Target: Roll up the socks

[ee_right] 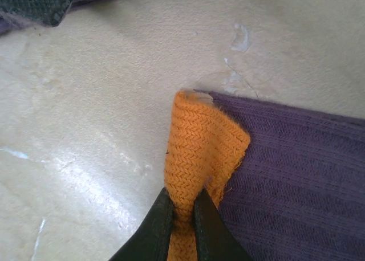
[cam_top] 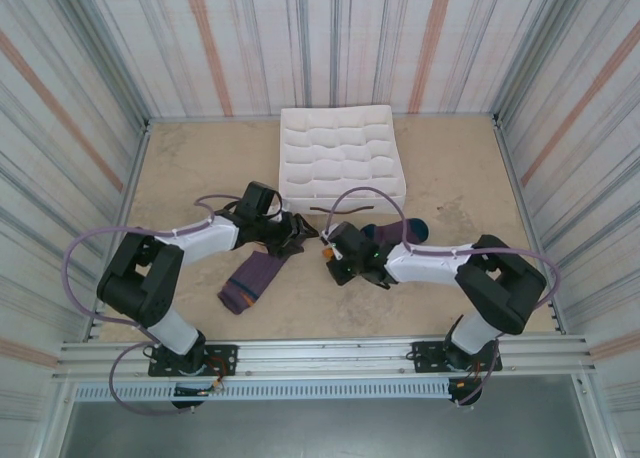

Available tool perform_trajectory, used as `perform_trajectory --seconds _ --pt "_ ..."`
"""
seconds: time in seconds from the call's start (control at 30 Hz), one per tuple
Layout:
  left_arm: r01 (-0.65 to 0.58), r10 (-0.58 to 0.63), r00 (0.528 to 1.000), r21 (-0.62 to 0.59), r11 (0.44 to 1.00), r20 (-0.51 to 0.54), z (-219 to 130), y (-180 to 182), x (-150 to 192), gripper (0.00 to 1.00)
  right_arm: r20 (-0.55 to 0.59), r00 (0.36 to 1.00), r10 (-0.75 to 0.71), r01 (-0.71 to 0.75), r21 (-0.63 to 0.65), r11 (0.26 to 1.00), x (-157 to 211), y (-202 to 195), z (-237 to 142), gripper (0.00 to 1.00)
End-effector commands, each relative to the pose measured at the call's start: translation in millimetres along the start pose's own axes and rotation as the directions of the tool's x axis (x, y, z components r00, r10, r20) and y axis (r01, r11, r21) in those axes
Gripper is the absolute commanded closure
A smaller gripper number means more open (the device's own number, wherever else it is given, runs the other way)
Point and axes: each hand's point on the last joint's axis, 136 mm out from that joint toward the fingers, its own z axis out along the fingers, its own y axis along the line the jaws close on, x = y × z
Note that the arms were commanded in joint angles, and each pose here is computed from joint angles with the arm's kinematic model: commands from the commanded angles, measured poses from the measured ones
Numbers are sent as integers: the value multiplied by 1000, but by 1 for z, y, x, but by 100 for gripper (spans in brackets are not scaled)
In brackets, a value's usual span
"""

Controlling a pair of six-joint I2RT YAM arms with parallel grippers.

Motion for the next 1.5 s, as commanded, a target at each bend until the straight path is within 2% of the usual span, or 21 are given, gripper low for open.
perform_trajectory --seconds 0.0,0.23,0.37,0.57,0.77,0.93,1.13,1.47 --pt "-34 33 999 13 999 6 -8 -8 3 35 -72 985 154 -166 -213 963 15 16 -6 100" --pt "-71 71 997 -15 997 1 1 -8 9 39 -106 902 418 -423 -406 810 13 8 -7 100" --pt "-92 92 996 -33 995 -7 8 -8 13 41 -93 844 528 -507 -461 729 12 -3 -12 100" --pt "-119 118 993 -51 992 -25 20 -10 18 45 -133 753 645 -630 -428 648 29 -21 -9 100" --pt "-161 158 986 -75 984 -43 38 -11 24 46 -195 632 750 -747 -408 525 51 -39 -1 100" --pt "-191 187 981 -87 978 -55 51 -13 27 47 -234 590 773 -790 -365 493 70 -44 11 100" --pt "-214 208 976 -104 971 -69 65 -13 31 48 -232 577 783 -798 -367 479 68 -45 14 100" --pt "-175 167 984 -180 968 -58 83 4 25 56 -232 571 788 -799 -377 468 64 -47 16 100"
